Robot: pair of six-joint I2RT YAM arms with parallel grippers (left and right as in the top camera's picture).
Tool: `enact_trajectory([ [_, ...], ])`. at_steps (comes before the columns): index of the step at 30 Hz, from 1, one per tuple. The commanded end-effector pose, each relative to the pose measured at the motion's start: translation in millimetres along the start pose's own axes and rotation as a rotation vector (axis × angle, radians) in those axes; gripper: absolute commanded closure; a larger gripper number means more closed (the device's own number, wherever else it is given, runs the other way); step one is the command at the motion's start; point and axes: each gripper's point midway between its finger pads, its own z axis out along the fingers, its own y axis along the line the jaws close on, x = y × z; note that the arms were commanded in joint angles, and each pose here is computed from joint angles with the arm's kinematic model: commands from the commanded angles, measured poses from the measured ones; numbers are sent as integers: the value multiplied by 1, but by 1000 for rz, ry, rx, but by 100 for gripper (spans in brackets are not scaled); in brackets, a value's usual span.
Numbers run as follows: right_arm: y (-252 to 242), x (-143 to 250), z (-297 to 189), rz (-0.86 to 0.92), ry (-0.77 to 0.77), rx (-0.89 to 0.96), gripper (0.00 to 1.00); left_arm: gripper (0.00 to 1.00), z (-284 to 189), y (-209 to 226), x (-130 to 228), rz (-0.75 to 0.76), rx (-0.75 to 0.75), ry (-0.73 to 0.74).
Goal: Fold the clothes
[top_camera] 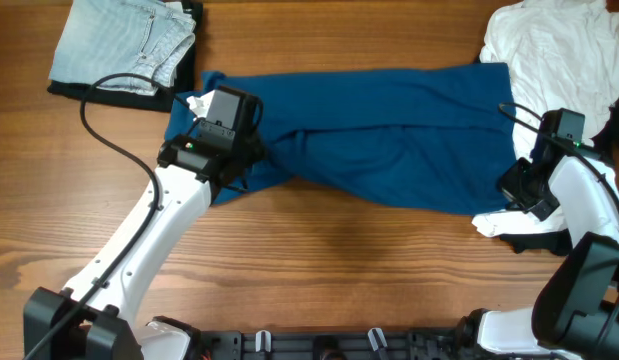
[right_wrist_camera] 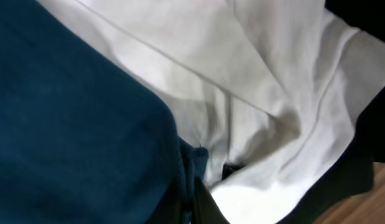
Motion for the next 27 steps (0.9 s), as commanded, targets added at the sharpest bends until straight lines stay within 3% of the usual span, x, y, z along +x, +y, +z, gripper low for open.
enact_trajectory([
  [1, 12, -39, -54, -30, -157, -88, 96, 96, -30, 2, -31, -15, 27, -99],
  [12, 87, -101, -90, -146, -395, -438, 96, 96, -35, 32, -89, -104, 16, -251],
  [21, 160, -101, -41, -280, -402, -499, 96, 96, 35, 24, -91, -72, -7, -205],
  [27, 172, -109, -3, -274, -412, -467, 96, 96, 86, 17, -96, -75, 2, -219],
])
